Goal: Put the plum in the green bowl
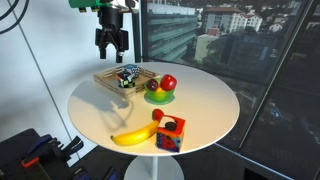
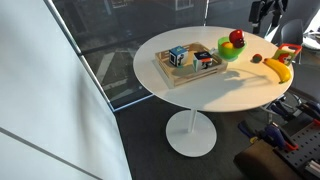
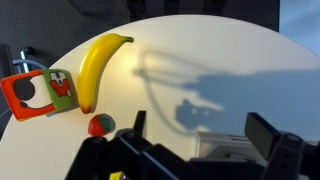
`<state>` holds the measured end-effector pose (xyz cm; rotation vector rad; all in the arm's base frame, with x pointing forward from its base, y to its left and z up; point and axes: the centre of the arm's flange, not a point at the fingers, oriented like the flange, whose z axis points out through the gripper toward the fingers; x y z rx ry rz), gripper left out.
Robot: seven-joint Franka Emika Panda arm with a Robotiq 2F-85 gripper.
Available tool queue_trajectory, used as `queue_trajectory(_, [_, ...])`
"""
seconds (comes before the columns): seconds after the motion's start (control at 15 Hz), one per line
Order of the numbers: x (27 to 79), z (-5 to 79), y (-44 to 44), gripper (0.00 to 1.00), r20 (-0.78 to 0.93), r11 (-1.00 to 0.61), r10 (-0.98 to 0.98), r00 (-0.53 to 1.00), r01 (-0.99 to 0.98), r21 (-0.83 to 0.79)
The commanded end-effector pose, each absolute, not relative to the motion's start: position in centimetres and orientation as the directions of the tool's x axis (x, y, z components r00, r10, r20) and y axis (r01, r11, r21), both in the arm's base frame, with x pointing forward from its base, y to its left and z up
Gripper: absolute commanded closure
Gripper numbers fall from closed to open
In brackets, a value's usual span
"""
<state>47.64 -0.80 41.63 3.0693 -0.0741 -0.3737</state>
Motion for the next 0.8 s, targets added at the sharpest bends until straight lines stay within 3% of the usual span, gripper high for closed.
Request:
queue_trajectory(0.0, [45.0,43.9,-0.4,0.00,-0.168,-0.997,-0.067,0.983,-0.059,0.050])
queue_trajectory(0.53, [43.3,46.2,0.4,0.00,-0.034,-0.998,-0.061,0.998,-0.060,0.035])
queue_trajectory(0.73, [44.5,45.9,0.0,0.00,-0.067,-0.998,-0.047,0.997,-0.043,0.049])
